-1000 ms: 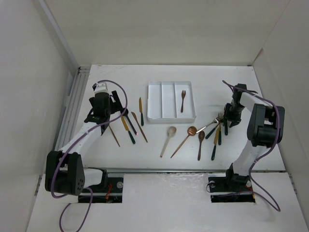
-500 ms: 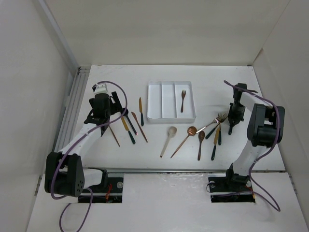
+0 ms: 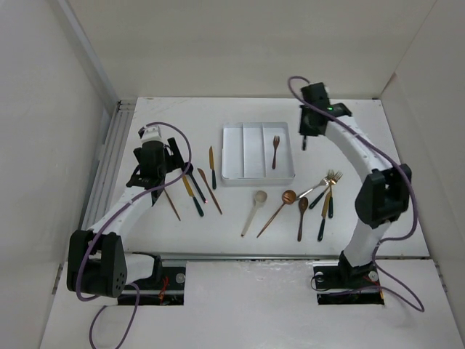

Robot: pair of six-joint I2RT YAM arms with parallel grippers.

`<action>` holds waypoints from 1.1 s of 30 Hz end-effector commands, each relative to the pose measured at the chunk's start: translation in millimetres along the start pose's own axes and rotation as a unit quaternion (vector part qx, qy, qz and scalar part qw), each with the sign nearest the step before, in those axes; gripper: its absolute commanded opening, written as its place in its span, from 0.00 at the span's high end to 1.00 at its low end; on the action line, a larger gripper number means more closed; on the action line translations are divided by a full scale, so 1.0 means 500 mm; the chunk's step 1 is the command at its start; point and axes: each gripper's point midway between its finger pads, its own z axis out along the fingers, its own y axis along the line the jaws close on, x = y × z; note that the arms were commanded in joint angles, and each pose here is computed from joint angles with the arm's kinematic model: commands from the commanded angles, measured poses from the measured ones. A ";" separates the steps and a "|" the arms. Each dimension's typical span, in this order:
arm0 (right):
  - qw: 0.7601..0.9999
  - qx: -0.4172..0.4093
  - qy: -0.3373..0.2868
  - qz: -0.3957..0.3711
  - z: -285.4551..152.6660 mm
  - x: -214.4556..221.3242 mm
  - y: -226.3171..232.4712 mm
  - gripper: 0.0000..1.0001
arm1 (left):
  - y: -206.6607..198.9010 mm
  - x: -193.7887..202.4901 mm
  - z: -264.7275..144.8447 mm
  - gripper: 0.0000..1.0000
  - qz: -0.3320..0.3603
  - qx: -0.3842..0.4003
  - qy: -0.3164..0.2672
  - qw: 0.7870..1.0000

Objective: Sort the eating utensils into containers

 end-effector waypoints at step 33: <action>0.980 -0.006 0.172 0.103 0.009 0.258 -0.090 0.53 | 0.012 -0.008 -0.014 0.21 0.005 0.001 -0.039 0.999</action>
